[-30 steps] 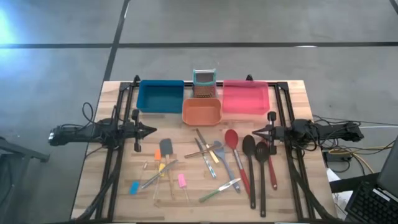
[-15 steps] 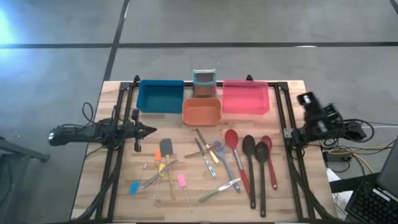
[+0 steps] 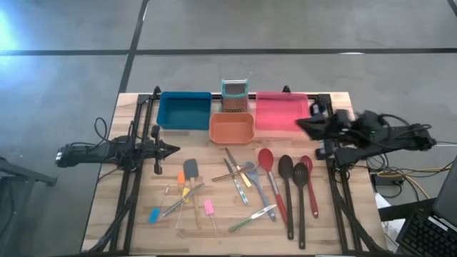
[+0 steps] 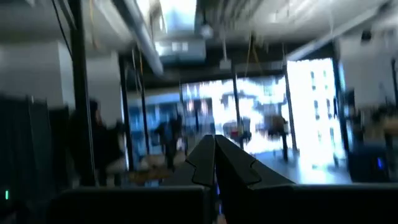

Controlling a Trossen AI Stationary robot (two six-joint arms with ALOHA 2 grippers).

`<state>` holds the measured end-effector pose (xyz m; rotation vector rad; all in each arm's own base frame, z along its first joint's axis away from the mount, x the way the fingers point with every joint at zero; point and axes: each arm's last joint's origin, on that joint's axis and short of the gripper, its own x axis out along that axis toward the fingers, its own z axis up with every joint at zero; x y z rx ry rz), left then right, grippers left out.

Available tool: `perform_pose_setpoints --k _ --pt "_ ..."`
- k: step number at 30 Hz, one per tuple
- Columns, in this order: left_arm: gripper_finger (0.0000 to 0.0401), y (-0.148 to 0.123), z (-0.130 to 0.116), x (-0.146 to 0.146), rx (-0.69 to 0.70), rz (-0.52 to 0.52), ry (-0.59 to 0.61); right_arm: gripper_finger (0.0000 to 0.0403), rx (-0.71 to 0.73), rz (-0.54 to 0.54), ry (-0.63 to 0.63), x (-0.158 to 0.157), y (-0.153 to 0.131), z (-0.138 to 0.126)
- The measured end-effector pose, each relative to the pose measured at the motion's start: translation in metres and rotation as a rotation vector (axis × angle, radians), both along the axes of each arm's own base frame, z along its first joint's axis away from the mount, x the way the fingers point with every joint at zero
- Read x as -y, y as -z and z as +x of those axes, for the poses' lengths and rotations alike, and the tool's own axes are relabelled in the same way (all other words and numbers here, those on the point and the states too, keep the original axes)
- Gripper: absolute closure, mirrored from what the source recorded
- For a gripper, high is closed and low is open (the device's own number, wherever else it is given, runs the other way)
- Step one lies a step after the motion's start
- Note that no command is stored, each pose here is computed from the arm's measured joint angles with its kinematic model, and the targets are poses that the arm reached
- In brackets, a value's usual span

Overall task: Pick & Place Kitchen Items
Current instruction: Put the bronze table knife into the brown bin

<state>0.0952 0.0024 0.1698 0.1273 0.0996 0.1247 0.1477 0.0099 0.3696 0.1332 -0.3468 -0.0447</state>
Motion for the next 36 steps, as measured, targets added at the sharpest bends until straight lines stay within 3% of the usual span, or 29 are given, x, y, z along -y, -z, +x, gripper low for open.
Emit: perform_pose_setpoints --k 4,13,19,23,27,36 --pt "0.0387 0.0 0.0 0.0 0.001 0.0 0.0 0.0394 -0.221 0.024 -0.013 -0.004 0.0 0.044" --pt "0.0387 0.0 0.0 0.0 0.001 0.0 0.0 0.0394 -0.752 0.188 -0.019 -0.014 0.029 0.127" --pt "0.0387 0.0 0.0 0.0 0.002 0.0 0.0 0.0394 -1.082 0.104 -0.218 -0.025 0.043 0.169" --pt "0.0387 0.0 0.0 0.0 0.003 0.0 0.0 0.0386 -1.309 0.032 -0.249 -0.027 0.063 0.19" --pt "0.0387 0.0 0.0 0.0 0.003 0.0 0.0 0.0352 -1.416 -0.03 -0.279 -0.029 0.079 0.211" --pt "0.0387 0.0 0.0 0.0 0.003 0.0 0.0 0.0257 -1.515 -0.18 -0.343 -0.032 0.123 0.244"
